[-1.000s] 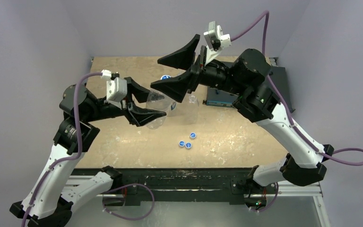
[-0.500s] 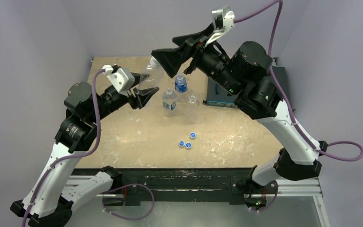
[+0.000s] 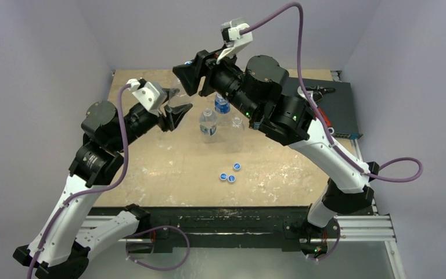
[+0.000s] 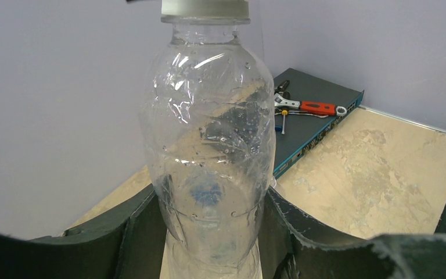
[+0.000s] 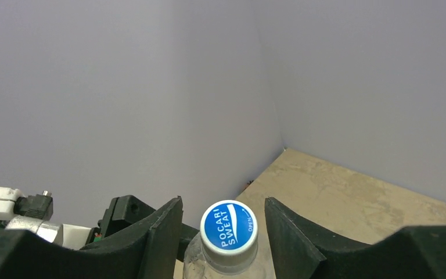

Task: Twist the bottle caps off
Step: Unscrew the bottle cap from the plastic bottle.

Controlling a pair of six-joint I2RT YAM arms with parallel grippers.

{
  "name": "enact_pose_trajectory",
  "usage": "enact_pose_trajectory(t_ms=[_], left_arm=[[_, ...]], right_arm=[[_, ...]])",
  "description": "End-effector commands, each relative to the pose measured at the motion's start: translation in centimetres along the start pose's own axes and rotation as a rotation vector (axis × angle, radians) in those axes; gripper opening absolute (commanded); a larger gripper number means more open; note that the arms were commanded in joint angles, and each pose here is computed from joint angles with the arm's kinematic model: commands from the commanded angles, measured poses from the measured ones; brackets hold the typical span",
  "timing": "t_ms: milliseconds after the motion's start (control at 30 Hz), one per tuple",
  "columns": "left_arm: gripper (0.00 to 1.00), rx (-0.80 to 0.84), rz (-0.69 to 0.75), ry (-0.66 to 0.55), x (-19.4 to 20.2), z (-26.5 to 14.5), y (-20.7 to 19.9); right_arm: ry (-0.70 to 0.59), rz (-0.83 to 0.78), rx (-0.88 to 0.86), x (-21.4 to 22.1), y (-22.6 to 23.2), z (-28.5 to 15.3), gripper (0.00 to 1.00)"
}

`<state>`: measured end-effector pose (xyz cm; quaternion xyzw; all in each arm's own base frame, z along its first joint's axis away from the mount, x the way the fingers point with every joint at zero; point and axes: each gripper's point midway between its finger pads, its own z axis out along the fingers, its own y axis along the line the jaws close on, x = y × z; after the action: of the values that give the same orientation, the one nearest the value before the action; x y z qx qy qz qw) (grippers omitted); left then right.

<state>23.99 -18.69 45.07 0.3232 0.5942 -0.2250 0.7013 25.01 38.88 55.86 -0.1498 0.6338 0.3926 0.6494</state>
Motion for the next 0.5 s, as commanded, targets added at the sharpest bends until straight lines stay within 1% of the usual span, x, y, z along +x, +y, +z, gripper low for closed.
enact_pose_trajectory(t_ms=[0,100,233,300,400,467], left_arm=[[0.00,-0.024,0.021,-0.022,-0.4,-0.2,0.4],[0.00,-0.022,0.019,-0.023,-0.4,-0.2,0.4],[0.00,-0.020,0.017,-0.022,-0.4,-0.3,0.3],[0.00,-0.019,0.016,-0.022,-0.4,-0.2,0.3],[0.00,-0.002,0.009,-0.033,-0.8,-0.3,0.0],[0.00,0.032,-0.004,-0.047,-1.3,-0.3,-0.7]], right_arm=[[-0.114,0.049,-0.012,-4.2,0.5,-1.3,0.53],[-0.104,0.055,-0.023,-3.8,0.8,-1.0,0.42],[-0.083,0.055,-0.038,-3.0,1.0,-0.8,0.21],[-0.071,0.060,-0.056,-2.7,1.4,-0.8,0.13],[-0.065,0.058,-0.057,-2.7,1.3,-1.1,0.05],[-0.059,0.043,-0.082,-2.8,1.4,-1.3,0.03]])
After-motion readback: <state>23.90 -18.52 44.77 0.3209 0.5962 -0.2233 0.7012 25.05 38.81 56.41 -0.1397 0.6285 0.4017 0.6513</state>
